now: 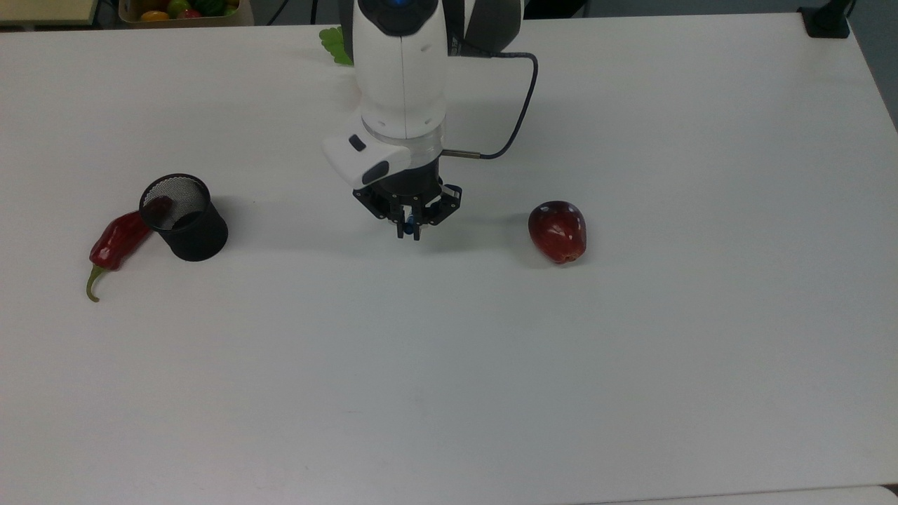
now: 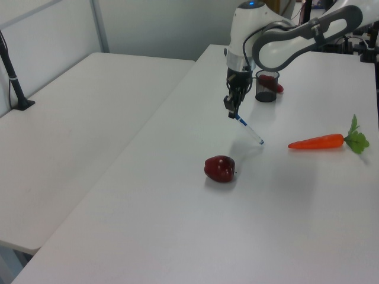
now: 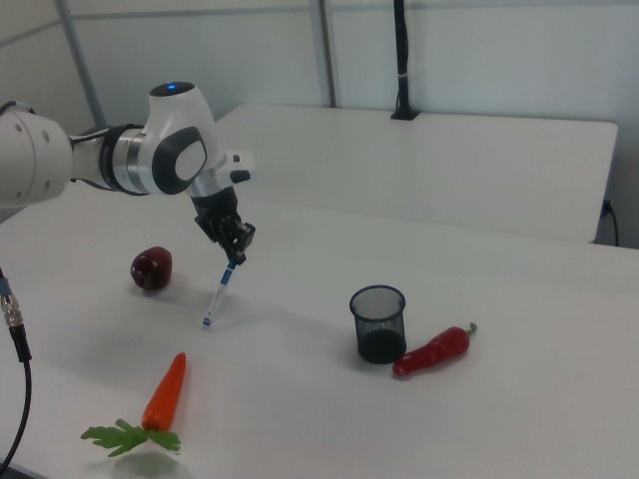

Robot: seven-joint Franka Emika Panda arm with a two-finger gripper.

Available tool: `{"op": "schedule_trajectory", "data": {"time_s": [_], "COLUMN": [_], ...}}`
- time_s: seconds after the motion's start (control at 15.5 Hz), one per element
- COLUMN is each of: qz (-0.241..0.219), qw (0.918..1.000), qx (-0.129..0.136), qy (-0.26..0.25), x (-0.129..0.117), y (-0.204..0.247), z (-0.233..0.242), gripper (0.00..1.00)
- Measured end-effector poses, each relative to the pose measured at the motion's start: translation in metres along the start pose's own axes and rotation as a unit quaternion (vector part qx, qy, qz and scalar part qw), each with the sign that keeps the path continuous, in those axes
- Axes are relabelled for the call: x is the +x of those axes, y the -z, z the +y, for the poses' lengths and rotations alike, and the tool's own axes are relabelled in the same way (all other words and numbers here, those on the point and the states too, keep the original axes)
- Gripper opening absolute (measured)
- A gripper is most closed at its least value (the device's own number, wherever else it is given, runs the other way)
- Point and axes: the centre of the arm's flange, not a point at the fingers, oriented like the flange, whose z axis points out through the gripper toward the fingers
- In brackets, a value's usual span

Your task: Take marker pen

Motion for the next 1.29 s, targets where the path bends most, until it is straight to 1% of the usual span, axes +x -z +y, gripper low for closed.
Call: {"op": "schedule_trajectory", "data": {"time_s": [0.26, 0.39, 0.45, 0.51, 0.58, 0.64, 0.77, 0.84, 0.9, 0.96, 1.09, 1.29], "qz": [-0.021, -0.028, -0.031, -0.033, -0.034, -0.034, -0.031, -0.031, -0.033, -0.033, -0.037, -0.048], "qw": [0.9992, 0.9989, 0.9988, 0.9987, 0.9987, 0.9987, 0.9987, 0.9986, 0.9985, 0.9984, 0.9983, 0.9976], "qx": [-0.003, -0.004, -0.005, -0.005, -0.005, -0.005, -0.004, -0.004, -0.004, -0.005, -0.007, -0.014], "qy": [0.032, 0.037, 0.038, 0.038, 0.038, 0.039, 0.041, 0.043, 0.044, 0.045, 0.045, 0.048], "x": [-0.005, -0.007, -0.007, -0.008, -0.008, -0.008, -0.007, -0.006, -0.006, -0.006, -0.009, -0.021], "y": [-0.019, -0.029, -0.032, -0.035, -0.037, -0.037, -0.033, -0.028, -0.021, -0.01, 0.019, 0.073], "z": [-0.009, -0.012, -0.013, -0.013, -0.013, -0.014, -0.018, -0.02, -0.022, -0.022, -0.02, -0.012], "gripper": [0.19, 0.36, 0.41, 0.41, 0.47, 0.56, 0.76, 0.83, 0.94, 1.0, 1.0, 1.0]}}
